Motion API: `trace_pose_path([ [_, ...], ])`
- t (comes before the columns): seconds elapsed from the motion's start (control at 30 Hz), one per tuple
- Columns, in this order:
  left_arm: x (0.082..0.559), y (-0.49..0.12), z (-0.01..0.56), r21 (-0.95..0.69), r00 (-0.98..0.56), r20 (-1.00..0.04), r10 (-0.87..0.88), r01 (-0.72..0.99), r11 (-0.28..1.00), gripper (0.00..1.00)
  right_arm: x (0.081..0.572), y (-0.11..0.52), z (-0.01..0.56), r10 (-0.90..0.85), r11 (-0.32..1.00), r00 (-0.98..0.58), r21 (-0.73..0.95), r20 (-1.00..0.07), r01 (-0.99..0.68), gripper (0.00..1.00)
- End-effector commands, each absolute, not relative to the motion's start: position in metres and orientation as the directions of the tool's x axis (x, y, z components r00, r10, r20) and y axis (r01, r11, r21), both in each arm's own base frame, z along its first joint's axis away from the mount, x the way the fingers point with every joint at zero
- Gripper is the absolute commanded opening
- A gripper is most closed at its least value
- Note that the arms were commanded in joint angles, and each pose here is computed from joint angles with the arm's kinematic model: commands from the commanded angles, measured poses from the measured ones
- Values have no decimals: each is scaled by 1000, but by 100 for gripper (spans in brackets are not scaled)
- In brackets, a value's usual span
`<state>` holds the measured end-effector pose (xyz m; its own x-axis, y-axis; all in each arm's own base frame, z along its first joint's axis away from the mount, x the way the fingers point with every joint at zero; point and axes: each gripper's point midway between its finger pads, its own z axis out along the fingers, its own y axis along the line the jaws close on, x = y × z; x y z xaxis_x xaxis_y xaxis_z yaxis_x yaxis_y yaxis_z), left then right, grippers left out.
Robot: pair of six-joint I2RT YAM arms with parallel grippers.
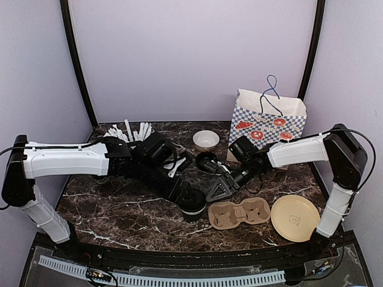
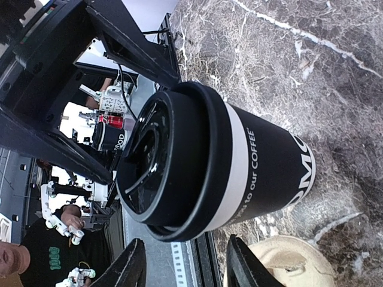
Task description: Pack the takeout coffee
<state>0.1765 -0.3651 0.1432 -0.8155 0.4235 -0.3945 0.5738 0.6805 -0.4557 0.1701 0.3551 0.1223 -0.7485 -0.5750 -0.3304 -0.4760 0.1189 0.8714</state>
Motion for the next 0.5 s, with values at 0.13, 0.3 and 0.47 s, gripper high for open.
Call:
trace_pose_path([
  [0.13, 180, -369, 146, -439, -802, -402, 443, 593, 675, 74, 171, 366, 130, -580, 82, -741, 881, -338, -466, 47],
  [0.3, 182, -366, 140, -417, -802, -398, 445, 591, 690, 70, 178, 366, 114, -581, 160, -753, 864, -309, -478, 44],
  [0.47, 182, -362, 129, -398, -805, -379, 457, 587, 705, 65, 181, 366, 101, -584, 205, -762, 858, -278, -470, 37],
])
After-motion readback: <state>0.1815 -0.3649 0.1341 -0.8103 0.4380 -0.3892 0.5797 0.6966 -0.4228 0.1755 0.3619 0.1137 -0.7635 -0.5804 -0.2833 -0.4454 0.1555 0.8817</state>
